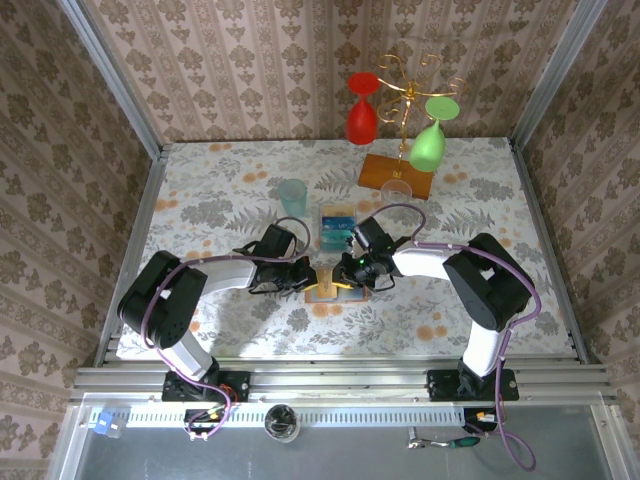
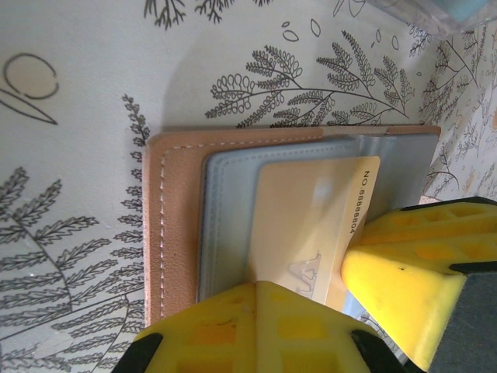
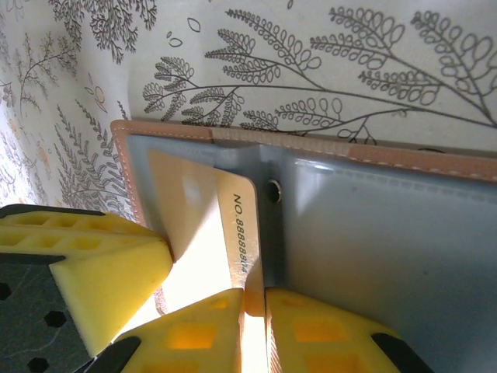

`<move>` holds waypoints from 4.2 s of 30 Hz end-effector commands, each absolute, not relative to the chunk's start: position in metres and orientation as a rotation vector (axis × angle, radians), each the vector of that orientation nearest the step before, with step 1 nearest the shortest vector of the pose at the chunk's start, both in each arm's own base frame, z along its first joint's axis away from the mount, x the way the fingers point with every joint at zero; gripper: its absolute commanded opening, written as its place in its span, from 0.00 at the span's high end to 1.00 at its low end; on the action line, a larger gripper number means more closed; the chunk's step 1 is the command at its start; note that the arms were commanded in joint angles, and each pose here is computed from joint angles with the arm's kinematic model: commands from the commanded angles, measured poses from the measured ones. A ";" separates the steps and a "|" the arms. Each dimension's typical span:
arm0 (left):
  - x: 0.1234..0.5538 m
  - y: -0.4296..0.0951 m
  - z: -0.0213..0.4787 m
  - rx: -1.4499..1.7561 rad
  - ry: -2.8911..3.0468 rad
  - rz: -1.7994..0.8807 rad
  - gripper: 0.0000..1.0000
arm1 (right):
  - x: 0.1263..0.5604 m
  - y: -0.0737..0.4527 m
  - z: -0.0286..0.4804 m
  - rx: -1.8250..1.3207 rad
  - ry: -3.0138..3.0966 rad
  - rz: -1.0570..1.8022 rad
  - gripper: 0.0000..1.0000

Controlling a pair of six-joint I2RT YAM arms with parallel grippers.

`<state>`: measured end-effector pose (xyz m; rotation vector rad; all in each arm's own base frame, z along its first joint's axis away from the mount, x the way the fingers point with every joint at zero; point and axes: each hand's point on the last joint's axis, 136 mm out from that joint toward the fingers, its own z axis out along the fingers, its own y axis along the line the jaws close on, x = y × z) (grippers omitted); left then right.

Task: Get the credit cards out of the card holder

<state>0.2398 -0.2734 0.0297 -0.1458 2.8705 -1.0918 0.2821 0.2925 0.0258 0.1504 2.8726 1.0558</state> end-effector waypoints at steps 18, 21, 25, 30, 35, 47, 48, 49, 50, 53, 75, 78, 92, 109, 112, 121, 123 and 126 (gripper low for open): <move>0.233 -0.271 0.025 -0.113 2.904 -1.061 1.00 | 0.281 0.284 0.036 0.168 2.842 1.066 0.93; 0.233 -0.271 0.024 -0.112 2.906 -1.059 1.00 | 0.281 0.279 0.037 0.165 2.847 1.039 0.93; 0.232 -0.271 0.023 -0.112 2.908 -1.057 1.00 | 0.279 0.271 0.038 0.157 2.859 0.998 0.94; 0.232 -0.270 0.023 -0.110 2.906 -1.061 1.00 | 0.278 0.261 0.039 0.146 2.876 0.943 0.94; 0.232 -0.271 0.024 -0.111 2.905 -1.063 1.00 | 0.279 0.252 0.046 0.127 2.874 0.894 0.95; 0.239 -0.287 0.052 -0.087 2.811 -1.177 1.00 | 0.280 0.270 0.034 0.150 2.879 1.015 0.96; 0.239 -0.289 0.053 -0.079 2.812 -1.187 1.00 | 0.279 0.270 0.033 0.150 2.880 1.017 0.96; 0.239 -0.291 0.054 -0.067 2.811 -1.192 1.00 | 0.279 0.269 0.032 0.154 2.881 1.015 0.96; 0.238 -0.293 0.053 -0.063 2.817 -1.197 1.00 | 0.279 0.268 0.032 0.159 2.879 1.013 0.96; 0.236 -0.296 0.046 -0.054 2.841 -1.183 1.00 | 0.277 0.266 0.030 0.162 2.882 1.002 0.96; 0.224 -0.271 0.014 -0.102 2.957 -1.035 1.00 | 0.276 0.236 0.041 0.143 2.889 0.869 0.98; 0.224 -0.271 0.015 -0.100 2.953 -1.041 1.00 | 0.276 0.233 0.047 0.128 2.887 0.846 0.99; 0.220 -0.269 0.021 -0.101 2.939 -1.057 1.00 | 0.279 0.232 0.062 0.110 2.884 0.801 0.99; 0.218 -0.269 0.023 -0.100 2.930 -1.074 1.00 | 0.278 0.255 0.058 0.069 2.912 0.762 0.92; 0.218 -0.270 0.023 -0.096 2.927 -1.078 1.00 | 0.277 0.257 0.058 0.069 2.915 0.756 0.88; 0.218 -0.271 0.023 -0.092 2.925 -1.085 1.00 | 0.271 0.260 0.053 0.072 2.929 0.749 0.85; 0.218 -0.271 0.023 -0.093 2.925 -1.087 1.00 | 0.271 0.261 0.053 0.073 2.927 0.747 0.85; 0.218 -0.271 0.023 -0.092 2.923 -1.088 1.00 | 0.270 0.261 0.051 0.077 2.930 0.743 0.86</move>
